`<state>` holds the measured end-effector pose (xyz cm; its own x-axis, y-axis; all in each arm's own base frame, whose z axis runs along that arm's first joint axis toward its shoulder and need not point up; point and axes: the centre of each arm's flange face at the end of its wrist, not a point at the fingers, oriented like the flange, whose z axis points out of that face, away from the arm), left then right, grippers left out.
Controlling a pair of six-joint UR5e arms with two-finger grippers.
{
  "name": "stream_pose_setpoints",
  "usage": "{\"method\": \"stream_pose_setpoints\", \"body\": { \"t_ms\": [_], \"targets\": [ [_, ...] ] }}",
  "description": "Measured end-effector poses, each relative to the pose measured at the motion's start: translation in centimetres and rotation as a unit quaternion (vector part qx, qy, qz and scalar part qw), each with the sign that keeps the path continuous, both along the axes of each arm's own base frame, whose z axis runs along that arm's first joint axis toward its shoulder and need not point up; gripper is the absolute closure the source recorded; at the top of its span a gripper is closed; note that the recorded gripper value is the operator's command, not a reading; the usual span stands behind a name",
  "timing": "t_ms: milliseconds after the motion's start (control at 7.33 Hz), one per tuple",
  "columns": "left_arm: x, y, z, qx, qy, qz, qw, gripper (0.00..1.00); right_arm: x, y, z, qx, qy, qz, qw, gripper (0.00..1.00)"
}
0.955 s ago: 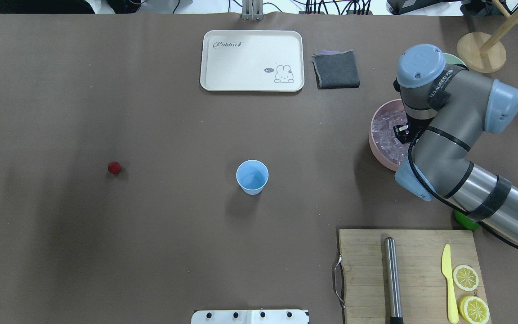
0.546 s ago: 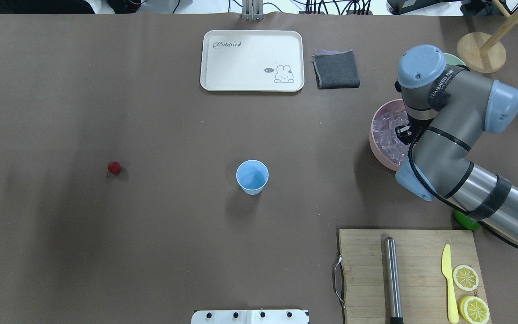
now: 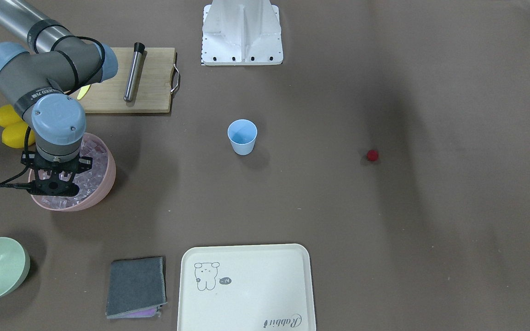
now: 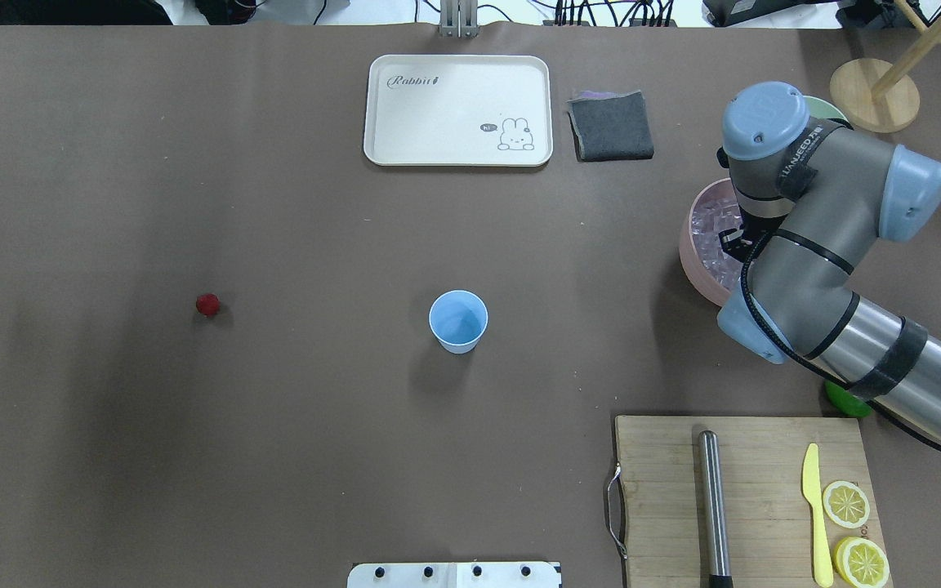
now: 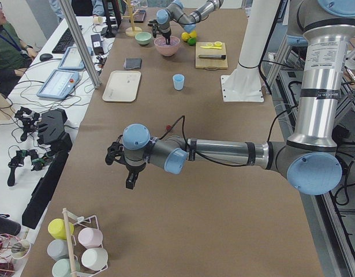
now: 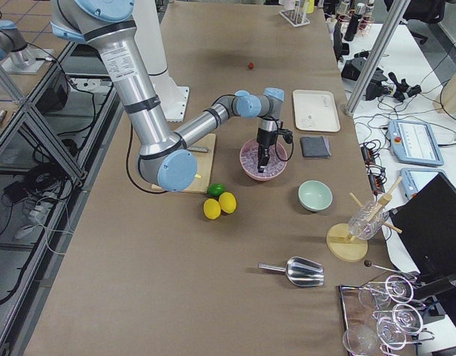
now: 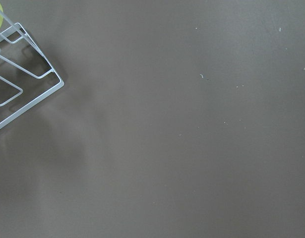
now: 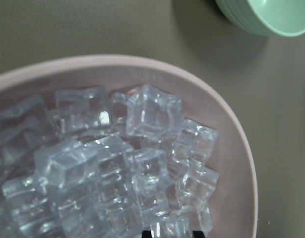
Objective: Put ice and strawberries in cup
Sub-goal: 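Lower the right gripper into the bowl and grasp an ice cube, then lift the ice cube and carry it over the blue cup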
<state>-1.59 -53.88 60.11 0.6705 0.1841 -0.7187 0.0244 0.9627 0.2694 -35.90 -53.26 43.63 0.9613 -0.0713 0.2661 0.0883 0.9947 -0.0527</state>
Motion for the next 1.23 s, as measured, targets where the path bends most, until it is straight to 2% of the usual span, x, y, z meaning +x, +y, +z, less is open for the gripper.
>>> {"method": "stream_pose_setpoints", "body": {
  "t_ms": [682,955,1228],
  "targets": [
    [0.1,-1.3,0.2,-0.002,0.000,0.000,1.0000,0.02,2.2,-1.3,-2.0,-0.001,-0.008,0.006,0.9999,1.00],
    [0.1,-1.5,0.1,-0.002,0.000,0.000,1.0000,0.02,4.1,-1.5,-6.1,0.002,-0.049,0.014,0.9987,1.00],
    [0.1,-1.6,0.0,-0.001,0.000,0.000,1.0000,0.02,5.6,-0.9,-10.1,0.007,-0.117,0.021,0.9929,1.00]
  ]
}}
